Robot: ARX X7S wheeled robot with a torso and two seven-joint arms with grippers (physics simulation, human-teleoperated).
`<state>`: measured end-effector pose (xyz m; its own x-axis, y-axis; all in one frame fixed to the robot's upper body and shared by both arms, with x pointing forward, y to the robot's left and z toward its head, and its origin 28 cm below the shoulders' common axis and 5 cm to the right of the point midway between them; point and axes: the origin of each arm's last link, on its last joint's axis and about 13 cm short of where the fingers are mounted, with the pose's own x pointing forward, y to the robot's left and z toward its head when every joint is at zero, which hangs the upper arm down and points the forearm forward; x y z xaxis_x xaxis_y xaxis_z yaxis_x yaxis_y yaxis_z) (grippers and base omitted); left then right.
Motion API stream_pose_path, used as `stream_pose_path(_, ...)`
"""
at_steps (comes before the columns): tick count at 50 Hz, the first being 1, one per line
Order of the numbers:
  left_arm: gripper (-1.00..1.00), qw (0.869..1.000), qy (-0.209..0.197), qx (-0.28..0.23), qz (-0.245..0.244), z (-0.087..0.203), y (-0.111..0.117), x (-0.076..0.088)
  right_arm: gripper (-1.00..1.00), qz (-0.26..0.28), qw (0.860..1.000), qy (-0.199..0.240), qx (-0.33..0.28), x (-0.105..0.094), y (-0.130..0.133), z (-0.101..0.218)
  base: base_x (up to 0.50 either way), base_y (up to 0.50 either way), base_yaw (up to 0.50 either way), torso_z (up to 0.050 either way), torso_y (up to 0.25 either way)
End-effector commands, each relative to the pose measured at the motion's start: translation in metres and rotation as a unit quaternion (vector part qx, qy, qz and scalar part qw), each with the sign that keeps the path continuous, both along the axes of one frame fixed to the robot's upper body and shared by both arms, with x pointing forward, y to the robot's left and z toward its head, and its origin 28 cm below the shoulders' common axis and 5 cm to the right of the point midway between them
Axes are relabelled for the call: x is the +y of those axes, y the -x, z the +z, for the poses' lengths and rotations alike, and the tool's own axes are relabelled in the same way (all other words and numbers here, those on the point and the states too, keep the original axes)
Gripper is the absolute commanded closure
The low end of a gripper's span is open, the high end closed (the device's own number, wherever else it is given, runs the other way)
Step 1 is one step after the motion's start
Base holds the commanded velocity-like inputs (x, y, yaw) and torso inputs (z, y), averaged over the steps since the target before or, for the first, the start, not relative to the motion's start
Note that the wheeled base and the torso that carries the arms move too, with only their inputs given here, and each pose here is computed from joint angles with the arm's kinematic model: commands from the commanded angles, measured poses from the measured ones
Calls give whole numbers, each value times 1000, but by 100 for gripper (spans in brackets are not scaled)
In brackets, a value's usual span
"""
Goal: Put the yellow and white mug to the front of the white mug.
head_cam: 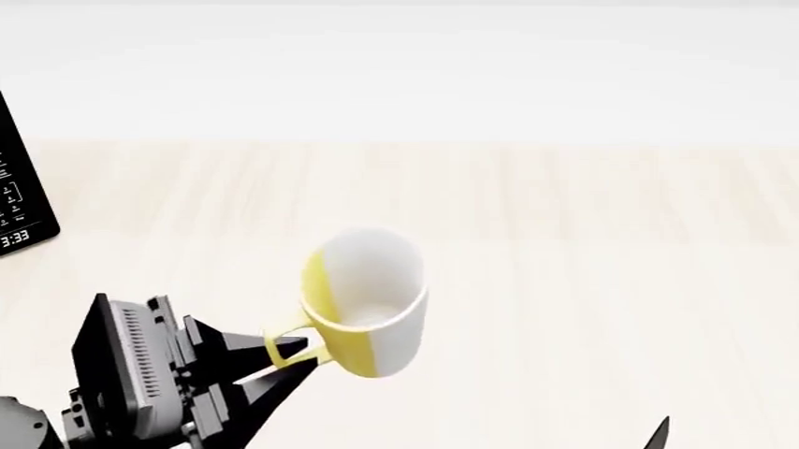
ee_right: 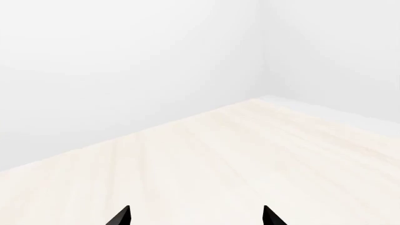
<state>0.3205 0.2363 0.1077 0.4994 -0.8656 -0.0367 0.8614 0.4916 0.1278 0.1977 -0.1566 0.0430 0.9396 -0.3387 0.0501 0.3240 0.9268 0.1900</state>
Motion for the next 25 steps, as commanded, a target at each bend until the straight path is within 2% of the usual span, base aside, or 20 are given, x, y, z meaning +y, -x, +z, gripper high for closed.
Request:
stream_pose_path(1,100,999,-2,-17,-38,4,-3,-28,-100,0,1000,-1,-1,0,0,1,0,0,0,0,0)
stream_pose_path(5,100,999,-4,-23,-44,6,-4,-33,-100,0,1000,-2,-3,-1,1,1,0,0,0,0,0)
stream_pose_path(14,100,999,10,-27,-42,7,-4,-33,-100,1,1000,-2,-4,0,1,1,0,0,0,0,0)
stream_pose_path(25,100,999,9,-26,-36,2,-4,-31,-100,2,1000,-1,-4,0,2,1,0,0,0,0,0)
